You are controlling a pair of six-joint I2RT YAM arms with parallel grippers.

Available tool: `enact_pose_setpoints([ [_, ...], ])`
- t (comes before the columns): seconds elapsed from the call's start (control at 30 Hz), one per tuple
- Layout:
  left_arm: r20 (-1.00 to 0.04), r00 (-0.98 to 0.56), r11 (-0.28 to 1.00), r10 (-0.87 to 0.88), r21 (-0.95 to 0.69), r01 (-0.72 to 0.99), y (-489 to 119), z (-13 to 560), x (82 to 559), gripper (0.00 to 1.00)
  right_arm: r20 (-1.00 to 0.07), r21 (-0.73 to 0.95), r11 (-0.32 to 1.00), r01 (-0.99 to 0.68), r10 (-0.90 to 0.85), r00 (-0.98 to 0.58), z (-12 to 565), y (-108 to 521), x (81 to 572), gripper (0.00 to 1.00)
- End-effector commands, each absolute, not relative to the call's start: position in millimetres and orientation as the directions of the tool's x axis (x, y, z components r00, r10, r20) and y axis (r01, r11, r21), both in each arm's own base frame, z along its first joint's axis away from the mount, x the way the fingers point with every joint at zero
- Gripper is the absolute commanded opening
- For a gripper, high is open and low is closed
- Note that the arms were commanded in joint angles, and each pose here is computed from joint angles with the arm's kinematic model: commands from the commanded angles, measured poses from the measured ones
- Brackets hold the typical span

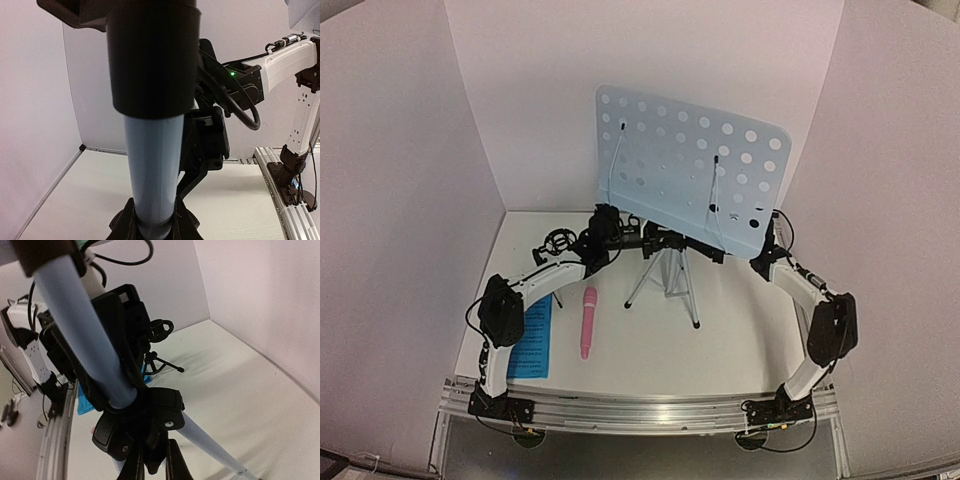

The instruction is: Pack up the instrument practice props

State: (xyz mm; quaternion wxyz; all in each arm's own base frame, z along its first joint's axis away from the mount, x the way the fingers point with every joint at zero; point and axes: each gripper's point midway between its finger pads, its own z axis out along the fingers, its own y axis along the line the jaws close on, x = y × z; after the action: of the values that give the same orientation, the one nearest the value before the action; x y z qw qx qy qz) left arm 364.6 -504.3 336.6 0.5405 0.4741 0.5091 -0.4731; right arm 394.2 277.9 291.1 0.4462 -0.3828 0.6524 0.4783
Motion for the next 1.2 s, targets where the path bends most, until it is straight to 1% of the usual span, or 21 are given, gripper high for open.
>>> enact_pose_setpoints([
  [0.0, -0.991, 0.125, 0.088, -0.054, 0.120, 0.989, -510, 358, 359, 0.00, -0.973, -0.226, 0.031, -0.974, -0.053, 0.225, 331, 298, 361, 0.00],
  [0.13, -0.992, 0.114, 0.085, -0.055, 0.109, 0.990, -509, 356, 358, 0.00, -0.925, -0.375, 0.035, -0.926, -0.074, 0.372, 321, 296, 364, 0.00],
  [0.27, -0.995, 0.082, 0.080, -0.060, 0.077, 0.994, -510, 355, 359, 0.00, -0.888, -0.456, 0.039, -0.889, -0.091, 0.451, 316, 296, 370, 0.00],
  [0.37, -0.996, 0.072, 0.081, -0.058, 0.068, 0.994, -511, 352, 359, 0.00, -0.827, -0.558, 0.053, -0.828, -0.121, 0.549, 314, 295, 374, 0.00],
  [0.43, -0.996, 0.069, 0.084, -0.053, 0.064, 0.994, -511, 350, 360, 0.00, -0.767, -0.637, 0.056, -0.769, -0.152, 0.624, 315, 293, 378, 0.00],
  [0.53, -0.997, 0.064, 0.086, -0.052, 0.059, 0.995, -510, 349, 360, 0.00, -0.685, -0.716, 0.024, -0.698, -0.215, 0.696, 309, 291, 380, 0.00],
  [0.63, -0.996, 0.066, 0.092, -0.053, 0.061, 0.994, -511, 350, 361, 0.00, -0.610, -0.776, 0.019, -0.631, -0.280, 0.742, 306, 287, 389, 0.00],
  [0.7, -0.996, 0.071, 0.104, -0.052, 0.066, 0.992, -512, 350, 364, 0.00, -0.614, -0.771, 0.047, -0.635, -0.320, 0.722, 308, 285, 397, 0.02],
  [0.77, -0.995, 0.085, 0.116, -0.058, 0.078, 0.990, -512, 354, 366, 0.00, -0.652, -0.740, 0.079, -0.668, -0.327, 0.684, 314, 283, 397, 0.14],
  [0.83, -0.993, 0.102, 0.129, -0.062, 0.094, 0.987, -513, 356, 369, 0.00, -0.697, -0.700, 0.093, -0.708, -0.302, 0.650, 320, 282, 389, 0.30],
  [0.87, -0.991, 0.115, 0.133, -0.063, 0.106, 0.985, -512, 358, 369, 0.00, -0.731, -0.666, 0.109, -0.738, -0.295, 0.616, 322, 281, 386, 0.35],
  [0.9, -0.990, 0.127, 0.137, -0.064, 0.118, 0.984, -512, 359, 369, 0.00, -0.761, -0.632, 0.127, -0.765, -0.289, 0.581, 324, 280, 384, 0.40],
  [1.0, -0.986, 0.147, 0.153, -0.073, 0.135, 0.979, -511, 363, 371, 0.00, -0.823, -0.551, 0.193, -0.812, -0.284, 0.492, 336, 275, 381, 0.46],
  [1.03, -0.985, 0.154, 0.158, -0.078, 0.140, 0.978, -511, 366, 372, 0.00, -0.841, -0.525, 0.214, -0.824, -0.278, 0.464, 341, 273, 379, 0.52],
  [1.1, -0.981, 0.170, 0.165, -0.093, 0.153, 0.974, -511, 372, 372, 0.00, -0.877, -0.465, 0.260, -0.846, -0.266, 0.400, 348, 269, 376, 0.74],
  [1.13, -0.979, 0.177, 0.168, -0.101, 0.158, 0.973, -510, 376, 373, 0.00, -0.892, -0.436, 0.275, -0.857, -0.260, 0.371, 349, 268, 374, 0.81],
  [1.17, -0.977, 0.183, 0.173, -0.108, 0.163, 0.971, -510, 381, 373, 0.00, -0.905, -0.408, 0.283, -0.868, -0.251, 0.343, 349, 267, 372, 0.82],
])
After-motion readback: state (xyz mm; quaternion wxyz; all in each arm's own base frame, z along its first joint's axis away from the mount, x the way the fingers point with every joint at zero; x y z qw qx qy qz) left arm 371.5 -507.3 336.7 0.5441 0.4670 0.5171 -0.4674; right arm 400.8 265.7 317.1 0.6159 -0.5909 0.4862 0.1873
